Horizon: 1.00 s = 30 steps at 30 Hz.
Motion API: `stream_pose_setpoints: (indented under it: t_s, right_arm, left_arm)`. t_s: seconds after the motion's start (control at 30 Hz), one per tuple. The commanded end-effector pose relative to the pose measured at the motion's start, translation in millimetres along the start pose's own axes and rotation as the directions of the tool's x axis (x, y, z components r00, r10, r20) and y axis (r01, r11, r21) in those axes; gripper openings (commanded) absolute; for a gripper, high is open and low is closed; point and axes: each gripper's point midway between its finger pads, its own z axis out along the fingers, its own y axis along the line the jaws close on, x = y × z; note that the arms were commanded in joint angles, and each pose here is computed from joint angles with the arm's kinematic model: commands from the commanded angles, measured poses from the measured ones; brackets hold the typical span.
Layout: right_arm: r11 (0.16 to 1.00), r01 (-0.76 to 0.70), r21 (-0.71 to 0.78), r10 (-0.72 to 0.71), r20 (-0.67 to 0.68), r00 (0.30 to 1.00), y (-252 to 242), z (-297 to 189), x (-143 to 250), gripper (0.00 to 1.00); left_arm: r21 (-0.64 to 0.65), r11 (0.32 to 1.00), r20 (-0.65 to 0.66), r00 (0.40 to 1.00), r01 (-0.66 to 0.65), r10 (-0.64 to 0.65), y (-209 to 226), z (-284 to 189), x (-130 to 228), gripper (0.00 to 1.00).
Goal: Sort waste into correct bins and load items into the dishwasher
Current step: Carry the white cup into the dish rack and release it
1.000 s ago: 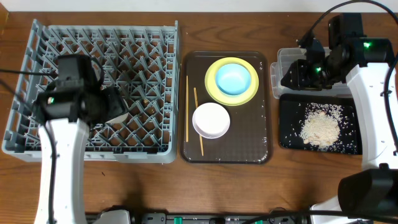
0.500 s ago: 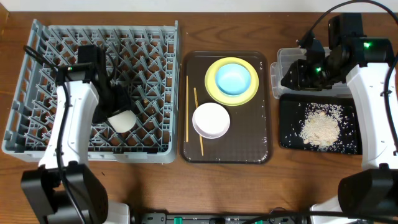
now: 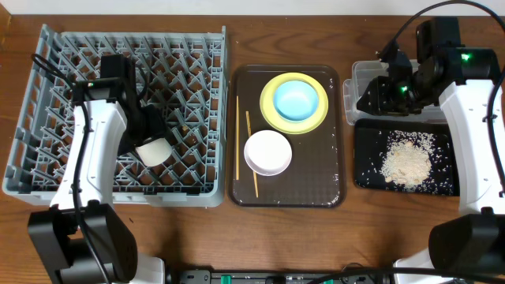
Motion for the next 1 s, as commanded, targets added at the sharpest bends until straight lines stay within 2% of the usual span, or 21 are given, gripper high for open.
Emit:
stream_pose_setpoints:
  t_s: [0.0, 0.17, 0.3, 0.5, 0.6, 0.87, 0.97]
  right_arm:
    - [0.999, 0.032, 0.000, -0.032, 0.011, 0.999, 5.0, -4.9, 1.3, 0.32]
    - [0.999, 0.032, 0.000, -0.032, 0.010, 0.999, 5.0, -4.9, 1.4, 0.32]
    - [1.000, 0.031, 0.000, -0.031, 0.010, 0.999, 5.0, -4.9, 1.6, 0.32]
    - [1.000, 0.031, 0.000, -0.031, 0.010, 0.999, 5.0, -4.9, 1.6, 0.32]
    - [1.000, 0.031, 0.000, -0.031, 0.009, 0.999, 5.0, -4.9, 1.7, 0.32]
    - [1.000, 0.030, 0.000, -0.030, 0.008, 1.000, 5.0, -4.9, 2.1, 0.32]
    - [1.000, 0.030, 0.001, -0.030, 0.007, 1.000, 4.9, -4.9, 2.4, 0.32]
  left_arm:
    - [-0.095, 0.995, 0.074, 0.997, 0.018, -0.011, 19.6, -12.9, -6.2, 0.55]
    - [-0.095, 0.995, 0.068, 0.998, 0.020, -0.014, 19.7, -11.0, -4.5, 0.56]
    - [-0.099, 0.995, 0.055, 0.998, 0.019, -0.013, 20.6, -10.0, -1.3, 0.63]
    - [-0.097, 0.995, 0.030, 0.999, 0.016, -0.013, 20.7, -9.8, 4.7, 0.84]
    - [-0.098, 0.995, 0.027, 1.000, 0.015, -0.013, 20.9, -10.0, 5.4, 0.89]
    - [-0.076, 0.997, 0.084, 0.996, 0.021, -0.015, 20.0, -27.2, 2.3, 0.89]
    - [0.055, 0.998, 0.138, 0.990, 0.010, -0.018, 1.1, -51.8, 2.9, 0.90]
